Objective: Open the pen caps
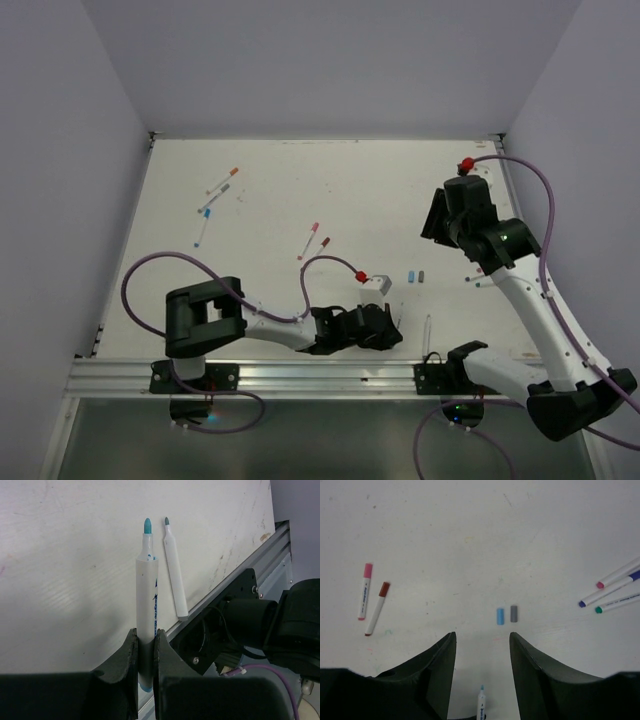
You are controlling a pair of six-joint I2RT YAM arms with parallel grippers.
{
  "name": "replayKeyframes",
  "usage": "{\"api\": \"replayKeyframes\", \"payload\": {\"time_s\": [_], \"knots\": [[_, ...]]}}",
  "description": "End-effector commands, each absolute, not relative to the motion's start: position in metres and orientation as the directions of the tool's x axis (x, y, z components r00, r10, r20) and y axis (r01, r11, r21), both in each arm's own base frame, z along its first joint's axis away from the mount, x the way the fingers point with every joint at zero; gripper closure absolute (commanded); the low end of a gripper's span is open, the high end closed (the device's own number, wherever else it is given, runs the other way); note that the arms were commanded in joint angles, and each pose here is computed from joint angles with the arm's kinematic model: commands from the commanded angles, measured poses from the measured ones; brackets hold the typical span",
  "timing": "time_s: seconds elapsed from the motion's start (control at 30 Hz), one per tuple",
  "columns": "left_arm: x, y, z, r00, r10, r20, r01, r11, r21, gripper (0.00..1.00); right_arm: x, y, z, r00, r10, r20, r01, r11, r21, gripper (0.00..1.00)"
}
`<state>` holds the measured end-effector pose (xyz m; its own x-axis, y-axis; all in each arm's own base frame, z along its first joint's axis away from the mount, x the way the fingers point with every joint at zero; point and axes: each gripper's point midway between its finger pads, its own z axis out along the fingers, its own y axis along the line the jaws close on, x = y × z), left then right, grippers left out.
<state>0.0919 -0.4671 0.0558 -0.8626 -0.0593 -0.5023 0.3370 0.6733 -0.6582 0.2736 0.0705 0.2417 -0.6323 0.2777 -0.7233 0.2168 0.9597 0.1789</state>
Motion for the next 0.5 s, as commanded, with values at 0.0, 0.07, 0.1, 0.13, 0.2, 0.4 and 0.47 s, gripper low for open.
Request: {"api": "replayKeyframes", "payload": {"time_s": [0.0, 0.07, 0.1, 0.13, 0.2, 0.4, 0.47], "knots": [[0.091, -0.494, 0.061, -0.880, -0.104, -0.464, 0.296, 0.644, -0.705, 0.96, 0.250, 0.059, 0.225, -0.700, 0.264, -0.664, 0.257, 0.960, 0.112, 0.49], [0.091, -0.501, 0.061, -0.887, -0.121, -0.445, 0.275, 0.635, -0.722, 0.94, 0.247, 0.060, 0.223, -0.697, 0.271, -0.664, 0.254, 0.959, 0.125, 0.49], [0.090, -0.502, 0.055, -0.889, -0.120, -0.441, 0.270, 0.642, -0.718, 0.94, 0.246, 0.059, 0.221, -0.698, 0.272, -0.662, 0.255, 0.959, 0.125, 0.48], [0.090, -0.506, 0.057, -0.893, -0.129, -0.431, 0.257, 0.640, -0.724, 0.94, 0.245, 0.060, 0.220, -0.701, 0.271, -0.659, 0.254, 0.959, 0.125, 0.48], [0.089, -0.510, 0.049, -0.896, -0.122, -0.427, 0.254, 0.649, -0.717, 0.92, 0.243, 0.060, 0.218, -0.706, 0.270, -0.655, 0.252, 0.960, 0.125, 0.48], [0.087, -0.521, 0.031, -0.907, -0.111, -0.407, 0.224, 0.691, -0.688, 0.89, 0.240, 0.060, 0.218, -0.704, 0.272, -0.656, 0.246, 0.960, 0.134, 0.48], [0.087, -0.522, 0.024, -0.912, -0.110, -0.396, 0.204, 0.716, -0.668, 0.86, 0.239, 0.059, 0.217, -0.703, 0.272, -0.656, 0.247, 0.960, 0.133, 0.48]]}}
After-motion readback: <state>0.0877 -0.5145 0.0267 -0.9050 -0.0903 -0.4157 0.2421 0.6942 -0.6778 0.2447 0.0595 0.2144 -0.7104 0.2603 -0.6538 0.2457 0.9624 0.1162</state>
